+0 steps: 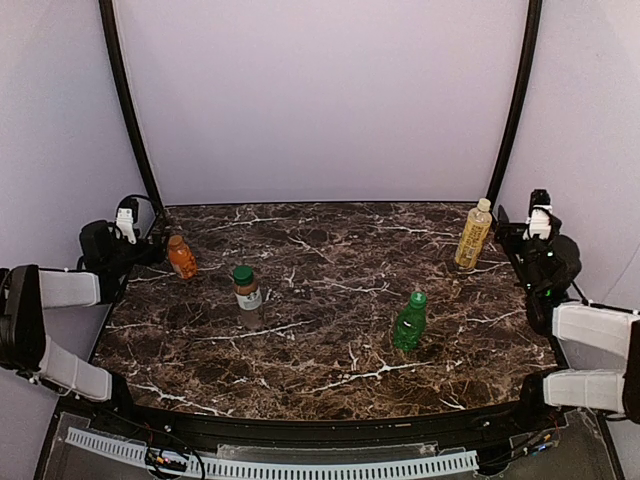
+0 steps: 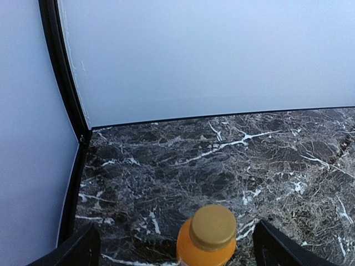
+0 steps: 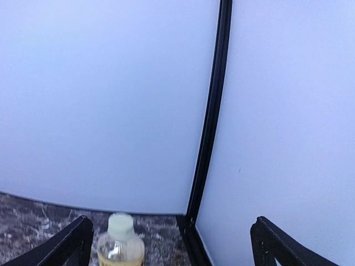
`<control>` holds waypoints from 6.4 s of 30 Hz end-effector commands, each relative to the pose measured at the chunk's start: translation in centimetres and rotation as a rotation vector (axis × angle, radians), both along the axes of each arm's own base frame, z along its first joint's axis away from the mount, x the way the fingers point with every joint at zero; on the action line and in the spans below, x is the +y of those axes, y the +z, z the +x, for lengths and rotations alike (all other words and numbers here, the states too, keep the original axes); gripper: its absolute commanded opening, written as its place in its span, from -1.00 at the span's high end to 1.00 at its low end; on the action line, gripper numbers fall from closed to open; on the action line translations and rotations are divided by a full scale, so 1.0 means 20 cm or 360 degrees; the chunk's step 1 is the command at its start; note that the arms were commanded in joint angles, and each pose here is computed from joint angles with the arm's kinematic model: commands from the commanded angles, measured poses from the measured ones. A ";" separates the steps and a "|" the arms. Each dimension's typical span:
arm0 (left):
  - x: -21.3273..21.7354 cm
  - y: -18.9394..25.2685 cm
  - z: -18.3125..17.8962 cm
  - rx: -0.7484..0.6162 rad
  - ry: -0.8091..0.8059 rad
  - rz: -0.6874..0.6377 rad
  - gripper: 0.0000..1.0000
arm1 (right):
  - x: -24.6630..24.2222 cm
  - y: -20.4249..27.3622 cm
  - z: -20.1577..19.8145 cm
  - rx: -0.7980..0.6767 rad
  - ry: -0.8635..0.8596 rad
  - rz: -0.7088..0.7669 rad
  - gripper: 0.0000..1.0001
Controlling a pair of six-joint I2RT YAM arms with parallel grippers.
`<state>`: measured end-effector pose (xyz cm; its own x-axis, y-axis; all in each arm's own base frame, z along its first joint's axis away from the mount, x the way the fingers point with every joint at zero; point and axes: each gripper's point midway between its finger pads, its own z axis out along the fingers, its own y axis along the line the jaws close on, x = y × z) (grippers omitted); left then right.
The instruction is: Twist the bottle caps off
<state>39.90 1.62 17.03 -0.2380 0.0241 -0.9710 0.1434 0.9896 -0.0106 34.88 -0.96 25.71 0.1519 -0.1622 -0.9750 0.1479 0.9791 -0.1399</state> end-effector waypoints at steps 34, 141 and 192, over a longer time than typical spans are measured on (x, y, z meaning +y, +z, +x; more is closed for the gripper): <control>-0.52 0.36 -0.62 0.0595 -0.0932 0.0010 -0.78 | 2.89 -0.18 -0.44 0.1249 0.2072 -0.0525 -0.97; -0.90 0.54 -0.32 -0.0180 -0.0814 0.1674 0.64 | 2.68 0.43 -0.22 0.1422 0.2220 0.0868 0.05; -1.06 0.52 -0.71 -0.0040 -0.1368 0.1124 0.83 | 2.56 0.58 -0.79 0.0362 0.2509 -0.0434 -0.97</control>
<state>22.80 -20.82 26.40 0.1467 0.6950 -0.7039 0.8803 0.2329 0.4134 18.18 50.90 32.85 0.4034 -0.2841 -0.8698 -0.9087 -0.0124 -0.4174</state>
